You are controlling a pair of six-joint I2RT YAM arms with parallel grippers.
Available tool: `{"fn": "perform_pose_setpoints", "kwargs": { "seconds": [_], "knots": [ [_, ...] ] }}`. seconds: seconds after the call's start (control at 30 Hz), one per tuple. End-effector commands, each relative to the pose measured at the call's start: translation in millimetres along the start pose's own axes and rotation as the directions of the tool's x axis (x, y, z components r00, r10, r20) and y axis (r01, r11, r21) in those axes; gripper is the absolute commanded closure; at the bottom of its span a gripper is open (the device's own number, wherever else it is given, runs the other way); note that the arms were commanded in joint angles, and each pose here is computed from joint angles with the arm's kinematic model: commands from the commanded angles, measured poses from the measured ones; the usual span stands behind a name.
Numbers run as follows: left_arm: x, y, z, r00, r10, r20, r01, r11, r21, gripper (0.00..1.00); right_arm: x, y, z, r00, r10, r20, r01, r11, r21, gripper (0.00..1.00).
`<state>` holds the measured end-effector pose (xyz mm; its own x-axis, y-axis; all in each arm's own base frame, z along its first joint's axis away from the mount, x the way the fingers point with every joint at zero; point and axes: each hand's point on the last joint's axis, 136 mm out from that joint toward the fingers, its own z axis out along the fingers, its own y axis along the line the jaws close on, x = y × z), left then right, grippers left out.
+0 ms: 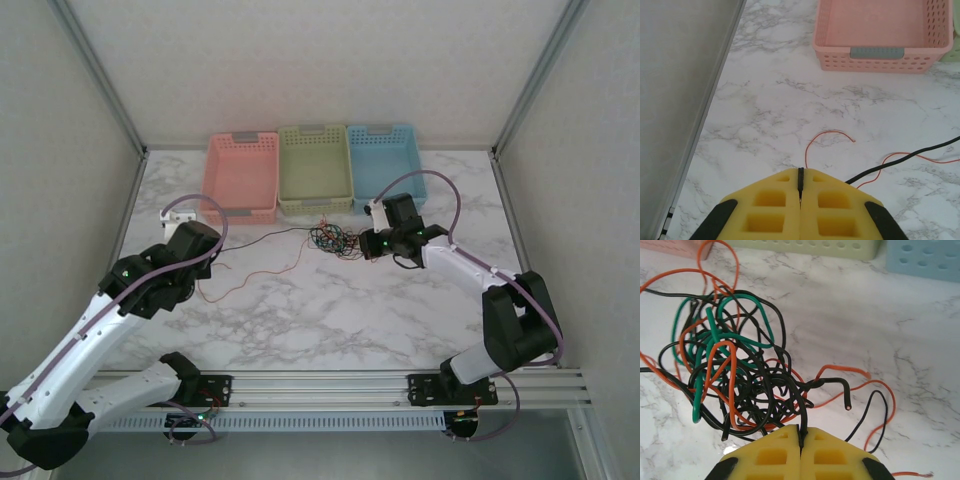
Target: Untangle the cables
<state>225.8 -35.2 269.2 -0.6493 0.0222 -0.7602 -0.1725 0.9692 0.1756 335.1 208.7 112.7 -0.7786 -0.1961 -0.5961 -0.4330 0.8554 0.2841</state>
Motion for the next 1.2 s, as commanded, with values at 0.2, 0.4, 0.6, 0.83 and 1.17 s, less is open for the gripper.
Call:
{"fn": "perform_pose_setpoints", "kwargs": {
  "seconds": [0.2,0.4,0.6,0.83,1.17],
  "knots": [
    [-0.5,22.6,-3.4,1.000,-0.017,0.026,0.019,0.997,-0.080,1.00,-12.6,-51.5,-32.2,0.977,0.154,0.148,-0.173,0.978,0.121,1.00],
    [-4.2,31.1,-5.5,0.998,-0.041,0.042,0.046,0.994,-0.102,1.00,1.3,-87.4,-40.5,0.950,0.259,0.174,-0.291,0.937,0.193,1.00],
    [-13.7,64.7,-20.7,0.990,-0.080,0.116,0.102,0.976,-0.194,1.00,27.9,-143.7,-50.1,0.862,0.457,0.218,-0.504,0.819,0.276,1.00],
    [-30.5,100.7,-46.1,0.973,-0.107,0.205,0.163,0.946,-0.280,1.00,57.9,-189.6,-61.3,0.758,0.596,0.265,-0.650,0.656,0.384,1.00],
    [-57.6,73.7,-51.9,0.966,-0.147,0.212,0.173,0.979,-0.109,1.00,62.4,-193.1,-54.6,0.715,0.645,0.270,-0.697,0.630,0.341,1.00]
  ]
}}
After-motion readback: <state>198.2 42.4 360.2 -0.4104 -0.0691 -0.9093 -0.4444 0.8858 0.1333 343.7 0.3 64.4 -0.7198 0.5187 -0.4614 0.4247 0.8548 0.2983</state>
